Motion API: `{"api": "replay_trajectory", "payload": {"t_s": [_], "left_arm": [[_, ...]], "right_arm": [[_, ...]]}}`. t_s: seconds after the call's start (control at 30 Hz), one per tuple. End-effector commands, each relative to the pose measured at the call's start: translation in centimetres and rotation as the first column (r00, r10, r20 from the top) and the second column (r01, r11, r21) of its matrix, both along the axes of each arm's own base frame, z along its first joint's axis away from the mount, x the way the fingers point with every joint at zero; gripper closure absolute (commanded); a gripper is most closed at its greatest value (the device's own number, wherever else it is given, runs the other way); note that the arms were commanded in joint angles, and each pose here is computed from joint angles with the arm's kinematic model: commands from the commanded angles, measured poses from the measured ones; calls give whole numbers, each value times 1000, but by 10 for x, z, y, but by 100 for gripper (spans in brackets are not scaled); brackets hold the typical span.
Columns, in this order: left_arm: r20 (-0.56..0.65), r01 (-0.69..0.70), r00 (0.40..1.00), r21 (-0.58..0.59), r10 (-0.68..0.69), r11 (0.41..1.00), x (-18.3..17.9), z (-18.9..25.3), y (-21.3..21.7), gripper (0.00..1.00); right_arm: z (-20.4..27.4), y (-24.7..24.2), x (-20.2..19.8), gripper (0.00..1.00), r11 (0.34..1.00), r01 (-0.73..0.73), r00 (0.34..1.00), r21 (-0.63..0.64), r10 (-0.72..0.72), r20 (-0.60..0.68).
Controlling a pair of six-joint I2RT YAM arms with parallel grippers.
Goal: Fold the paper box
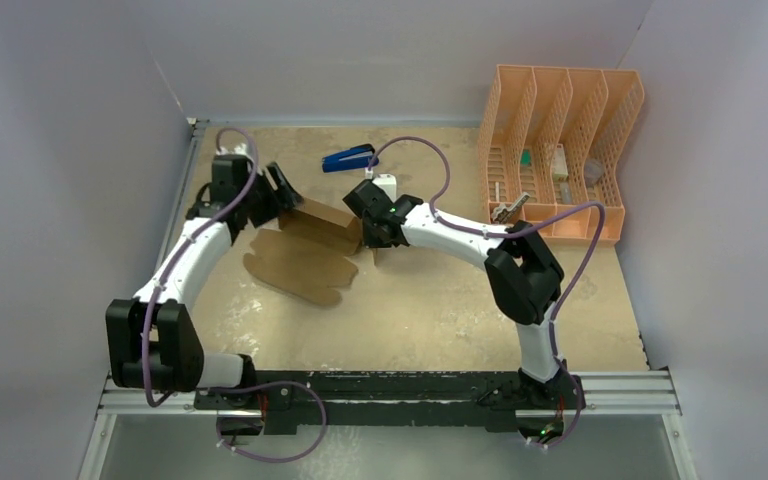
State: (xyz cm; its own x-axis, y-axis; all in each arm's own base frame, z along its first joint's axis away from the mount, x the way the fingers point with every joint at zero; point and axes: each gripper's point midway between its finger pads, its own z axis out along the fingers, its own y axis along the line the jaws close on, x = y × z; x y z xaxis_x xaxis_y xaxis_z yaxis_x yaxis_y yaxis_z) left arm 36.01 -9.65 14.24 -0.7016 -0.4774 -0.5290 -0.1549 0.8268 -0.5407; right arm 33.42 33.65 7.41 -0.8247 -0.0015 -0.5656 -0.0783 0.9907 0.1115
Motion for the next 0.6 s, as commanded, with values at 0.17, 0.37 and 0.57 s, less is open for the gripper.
{"api": "replay_trajectory", "payload": {"t_s": [0.17, 0.37, 0.57], "left_arm": [[127, -133, 985, 127, 117, 983, 71, 50, 62, 31], [47, -90, 995, 131, 85, 987, 74, 24, 62, 32], [4, -99, 995, 136, 99, 986, 58, -3, 63, 35]], "right_arm": [[17, -10, 4, 100, 999, -20, 998, -39, 23, 62], [23, -10, 5, 100, 998, -34, 997, -44, 37, 72], [30, -8, 10, 100, 998, -47, 994, -42, 51, 99]]}}
